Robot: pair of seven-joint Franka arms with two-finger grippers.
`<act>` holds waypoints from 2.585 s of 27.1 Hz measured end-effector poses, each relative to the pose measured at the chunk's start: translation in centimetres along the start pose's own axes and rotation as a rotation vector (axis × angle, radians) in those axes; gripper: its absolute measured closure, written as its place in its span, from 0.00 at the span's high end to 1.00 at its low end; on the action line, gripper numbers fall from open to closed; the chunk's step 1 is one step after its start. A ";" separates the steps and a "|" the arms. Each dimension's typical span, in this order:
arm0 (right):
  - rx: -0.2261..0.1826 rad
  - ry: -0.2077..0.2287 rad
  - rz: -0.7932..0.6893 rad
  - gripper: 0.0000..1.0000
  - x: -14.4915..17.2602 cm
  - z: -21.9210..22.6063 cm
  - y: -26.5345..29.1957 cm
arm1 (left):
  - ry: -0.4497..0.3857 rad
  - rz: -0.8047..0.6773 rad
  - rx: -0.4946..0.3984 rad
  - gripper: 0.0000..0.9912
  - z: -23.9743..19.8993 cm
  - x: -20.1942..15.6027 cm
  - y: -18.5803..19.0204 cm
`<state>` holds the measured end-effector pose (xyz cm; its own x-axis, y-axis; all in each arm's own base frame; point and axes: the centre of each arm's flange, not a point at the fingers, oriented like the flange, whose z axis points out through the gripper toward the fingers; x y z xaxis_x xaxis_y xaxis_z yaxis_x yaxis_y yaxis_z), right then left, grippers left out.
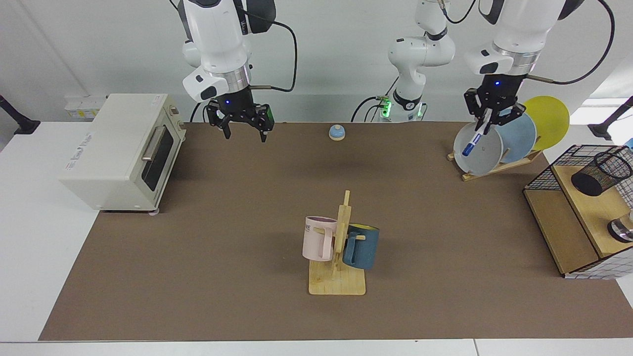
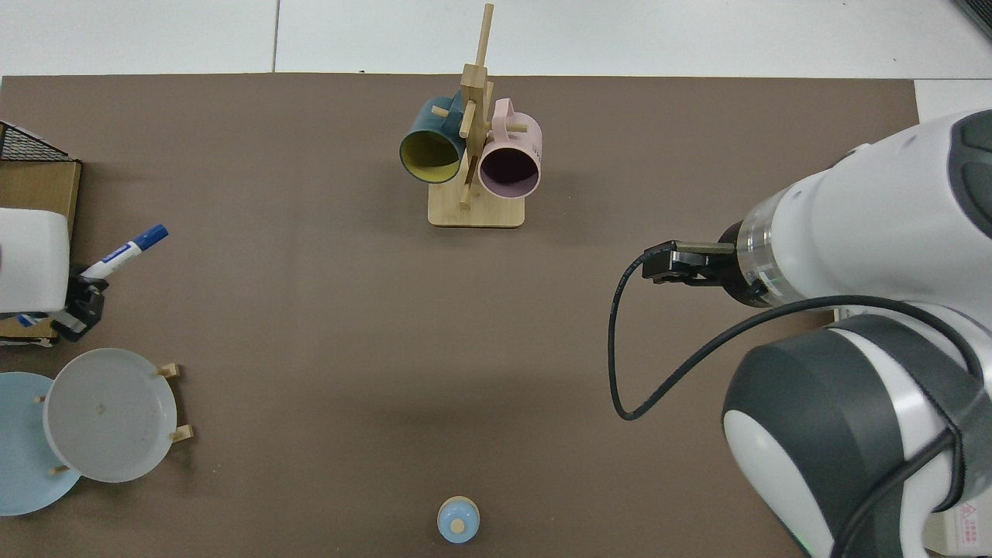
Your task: Put markers into pen holder
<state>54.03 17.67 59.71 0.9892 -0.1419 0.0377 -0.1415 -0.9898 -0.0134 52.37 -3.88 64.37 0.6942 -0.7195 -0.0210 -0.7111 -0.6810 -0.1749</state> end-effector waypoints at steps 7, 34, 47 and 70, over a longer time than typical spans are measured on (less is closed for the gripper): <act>-0.030 0.011 -0.081 0.99 -0.1 0.0 0.2 | -0.100 0.037 0.104 0.16 -1.3 -1.6 -3.7; -0.040 -0.027 -0.049 0.99 0.1 -0.8 4.0 | -0.354 0.302 0.391 0.16 -4.5 -10.9 -16.0; -0.034 -0.058 -0.088 0.99 1.1 -0.4 7.4 | -0.548 0.477 0.498 0.16 -5.4 -13.5 -18.8; -0.018 -0.033 -0.105 0.99 0.4 -2.5 6.6 | -0.676 0.572 0.435 0.16 5.0 -14.7 -24.4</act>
<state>53.41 11.11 62.13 0.9993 -0.0378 0.0048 -0.0378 -0.9993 0.0072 60.02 23.99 64.06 0.2724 -0.6029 -0.7499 -0.9506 -0.0481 -0.3067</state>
